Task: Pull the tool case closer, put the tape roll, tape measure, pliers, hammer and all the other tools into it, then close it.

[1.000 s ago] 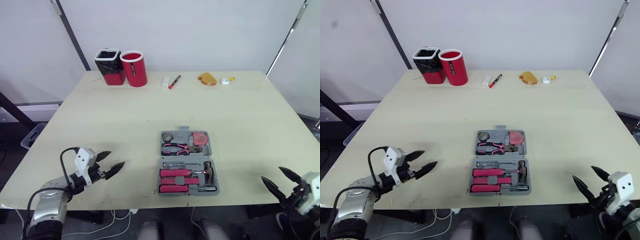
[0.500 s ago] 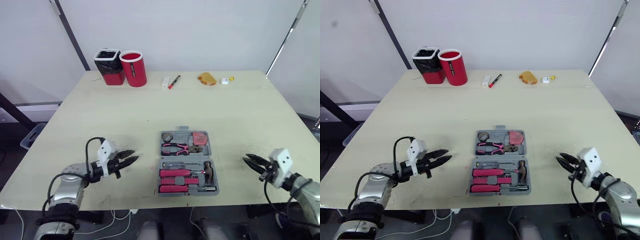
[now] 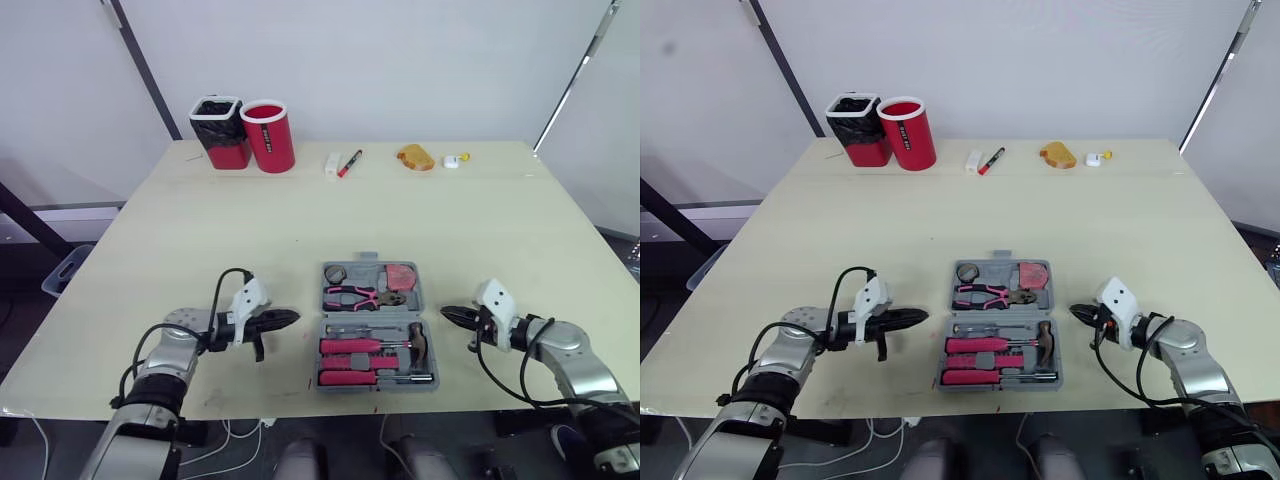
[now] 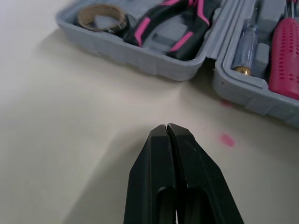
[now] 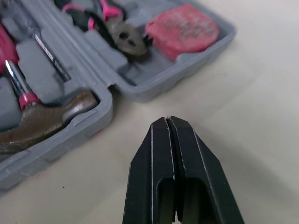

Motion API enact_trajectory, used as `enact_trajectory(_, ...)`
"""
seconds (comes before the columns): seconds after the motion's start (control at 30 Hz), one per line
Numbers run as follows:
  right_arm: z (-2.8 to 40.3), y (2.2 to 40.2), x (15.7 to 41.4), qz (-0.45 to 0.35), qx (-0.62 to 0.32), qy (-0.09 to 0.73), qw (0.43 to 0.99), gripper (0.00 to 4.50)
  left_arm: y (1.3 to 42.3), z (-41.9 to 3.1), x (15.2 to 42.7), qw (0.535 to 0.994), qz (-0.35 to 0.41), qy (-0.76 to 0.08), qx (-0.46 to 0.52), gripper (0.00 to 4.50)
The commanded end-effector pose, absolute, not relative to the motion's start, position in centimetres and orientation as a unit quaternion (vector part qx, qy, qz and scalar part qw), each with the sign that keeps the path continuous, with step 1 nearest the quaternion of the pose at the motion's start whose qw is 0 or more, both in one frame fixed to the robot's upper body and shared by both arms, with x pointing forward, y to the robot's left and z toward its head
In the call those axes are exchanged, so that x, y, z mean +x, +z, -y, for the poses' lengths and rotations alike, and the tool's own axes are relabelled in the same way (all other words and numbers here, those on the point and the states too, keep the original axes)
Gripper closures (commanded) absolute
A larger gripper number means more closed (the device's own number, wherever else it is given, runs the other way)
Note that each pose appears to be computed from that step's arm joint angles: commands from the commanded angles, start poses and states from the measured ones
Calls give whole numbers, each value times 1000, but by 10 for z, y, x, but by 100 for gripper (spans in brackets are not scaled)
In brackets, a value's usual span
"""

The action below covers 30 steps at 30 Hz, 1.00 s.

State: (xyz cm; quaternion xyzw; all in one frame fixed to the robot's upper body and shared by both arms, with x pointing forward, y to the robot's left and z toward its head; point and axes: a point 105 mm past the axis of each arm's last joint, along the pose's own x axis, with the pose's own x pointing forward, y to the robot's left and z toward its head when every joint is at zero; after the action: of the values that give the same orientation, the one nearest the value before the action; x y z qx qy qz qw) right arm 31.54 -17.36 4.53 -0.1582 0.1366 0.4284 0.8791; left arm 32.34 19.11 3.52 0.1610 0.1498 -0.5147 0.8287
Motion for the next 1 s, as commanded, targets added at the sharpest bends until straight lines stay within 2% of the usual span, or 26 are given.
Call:
enact_trajectory(0.03,164,48,320,-130,-172,442,871,450,39,-183,329,818,-142,-529,175,441)
enact_trajectory(0.5,144,36,321,-141,-189,469,851,450,29,-159,332,790,-151,-564,186,441)
enact_trajectory(1.0,141,34,322,-140,-193,473,848,450,22,-144,328,761,-163,-600,183,441)
